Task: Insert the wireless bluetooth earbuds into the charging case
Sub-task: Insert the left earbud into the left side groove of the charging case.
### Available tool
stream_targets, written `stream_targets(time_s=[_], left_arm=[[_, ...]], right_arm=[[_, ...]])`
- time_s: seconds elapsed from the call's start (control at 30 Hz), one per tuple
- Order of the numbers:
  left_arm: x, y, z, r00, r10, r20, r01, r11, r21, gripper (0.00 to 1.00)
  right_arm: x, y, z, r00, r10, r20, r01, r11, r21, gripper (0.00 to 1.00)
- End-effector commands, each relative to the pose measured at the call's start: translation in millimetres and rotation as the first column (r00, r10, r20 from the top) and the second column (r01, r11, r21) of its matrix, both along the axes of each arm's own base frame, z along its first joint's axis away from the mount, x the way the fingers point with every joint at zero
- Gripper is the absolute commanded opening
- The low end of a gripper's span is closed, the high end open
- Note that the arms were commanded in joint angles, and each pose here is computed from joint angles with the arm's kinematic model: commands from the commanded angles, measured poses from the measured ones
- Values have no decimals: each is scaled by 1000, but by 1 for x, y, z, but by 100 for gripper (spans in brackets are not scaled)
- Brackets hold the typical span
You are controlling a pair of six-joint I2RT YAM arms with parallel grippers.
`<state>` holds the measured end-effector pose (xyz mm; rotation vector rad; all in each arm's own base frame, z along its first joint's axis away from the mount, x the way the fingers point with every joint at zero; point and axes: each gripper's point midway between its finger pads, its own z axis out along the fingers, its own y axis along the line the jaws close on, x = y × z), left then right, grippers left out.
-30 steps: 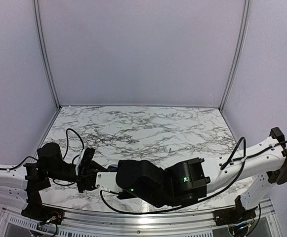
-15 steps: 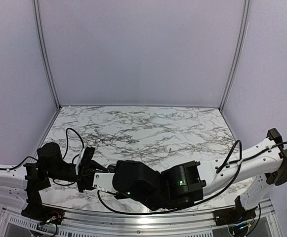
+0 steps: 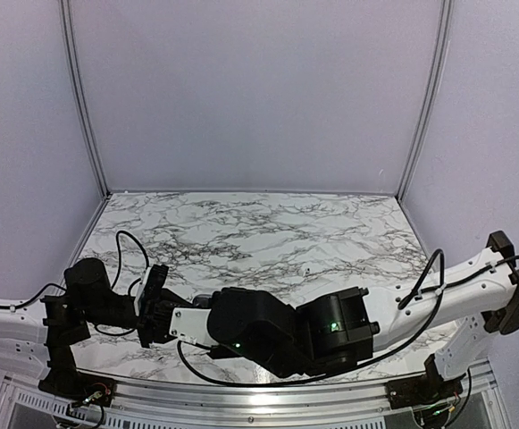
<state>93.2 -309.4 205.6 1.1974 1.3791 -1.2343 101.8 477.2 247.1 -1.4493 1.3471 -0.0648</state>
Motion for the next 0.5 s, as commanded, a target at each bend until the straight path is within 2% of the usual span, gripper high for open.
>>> stream_targets(time_s=[0.0,0.13,0.47], left_arm=[[-3,1,19,999,-9,47,12,998,-63,2],[-3,1,20,999,-10,52,13,998,-66,2],[-4,0,20,998,-19,62,23,998,-64,3]], right_arm=[[-7,-5,13,999,24,-43,-22,999,47,15],[-8,-6,14,998,28,-59,-25,998,56,21],[-12,-10,32,990,72,-121,-56,989,135,27]])
